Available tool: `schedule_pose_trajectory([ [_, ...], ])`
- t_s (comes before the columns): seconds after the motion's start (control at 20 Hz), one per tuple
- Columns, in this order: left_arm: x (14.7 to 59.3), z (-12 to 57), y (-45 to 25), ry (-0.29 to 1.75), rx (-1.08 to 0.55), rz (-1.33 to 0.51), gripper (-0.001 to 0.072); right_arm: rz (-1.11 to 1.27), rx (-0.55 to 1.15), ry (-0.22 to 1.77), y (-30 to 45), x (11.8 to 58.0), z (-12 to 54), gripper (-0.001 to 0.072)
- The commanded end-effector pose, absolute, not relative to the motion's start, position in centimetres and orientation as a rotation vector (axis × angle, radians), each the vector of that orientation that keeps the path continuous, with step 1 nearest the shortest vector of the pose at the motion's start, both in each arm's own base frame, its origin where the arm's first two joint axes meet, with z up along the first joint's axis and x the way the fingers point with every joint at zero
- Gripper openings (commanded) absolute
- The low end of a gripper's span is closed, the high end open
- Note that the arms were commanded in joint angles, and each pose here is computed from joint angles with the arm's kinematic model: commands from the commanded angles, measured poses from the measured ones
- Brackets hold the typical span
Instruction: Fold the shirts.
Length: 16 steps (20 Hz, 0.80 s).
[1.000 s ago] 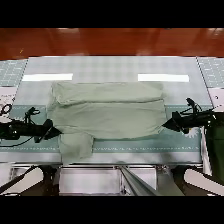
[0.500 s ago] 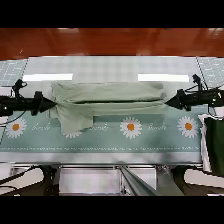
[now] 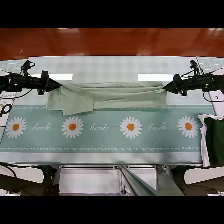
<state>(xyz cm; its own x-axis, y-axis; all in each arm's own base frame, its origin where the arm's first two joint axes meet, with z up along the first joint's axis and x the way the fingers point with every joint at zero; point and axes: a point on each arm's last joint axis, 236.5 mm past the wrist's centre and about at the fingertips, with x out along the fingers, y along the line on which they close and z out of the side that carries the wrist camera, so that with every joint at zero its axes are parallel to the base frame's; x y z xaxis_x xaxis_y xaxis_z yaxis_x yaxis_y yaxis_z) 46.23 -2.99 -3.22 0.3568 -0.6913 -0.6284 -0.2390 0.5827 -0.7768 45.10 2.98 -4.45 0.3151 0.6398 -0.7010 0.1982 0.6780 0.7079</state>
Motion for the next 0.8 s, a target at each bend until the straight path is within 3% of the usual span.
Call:
schedule_pose_trajectory([
  [0.0, 48.9, -4.2, -2.8, 1.212, -0.967, -0.352, 0.0017, 0.339, 0.831, 1.222, 2.9, 47.4, -5.0, 0.0031],
  [0.45, 51.1, -6.2, -4.0, 1.236, -0.944, -0.391, 0.0032, 0.311, 0.874, 1.189, 2.5, 49.1, -6.2, 0.0052],
  [0.5, 50.9, -6.0, -4.1, 1.240, -0.944, -0.396, 0.0178, 0.313, 0.888, 1.177, 2.6, 49.3, -6.0, 0.0234],
  [0.55, 50.6, -5.5, -4.1, 1.251, -0.949, -0.410, 0.0454, 0.322, 0.900, 1.172, 2.8, 49.4, -5.7, 0.0418],
  [0.6, 50.2, -4.8, -3.9, 1.271, -0.965, -0.425, 0.0505, 0.336, 0.911, 1.172, 2.8, 49.2, -5.1, 0.0414],
  [0.75, 48.6, -1.1, -1.9, 1.300, -0.971, -0.452, 0.0504, 0.377, 0.917, 1.158, 0.4, 48.1, -1.5, 0.0414],
])
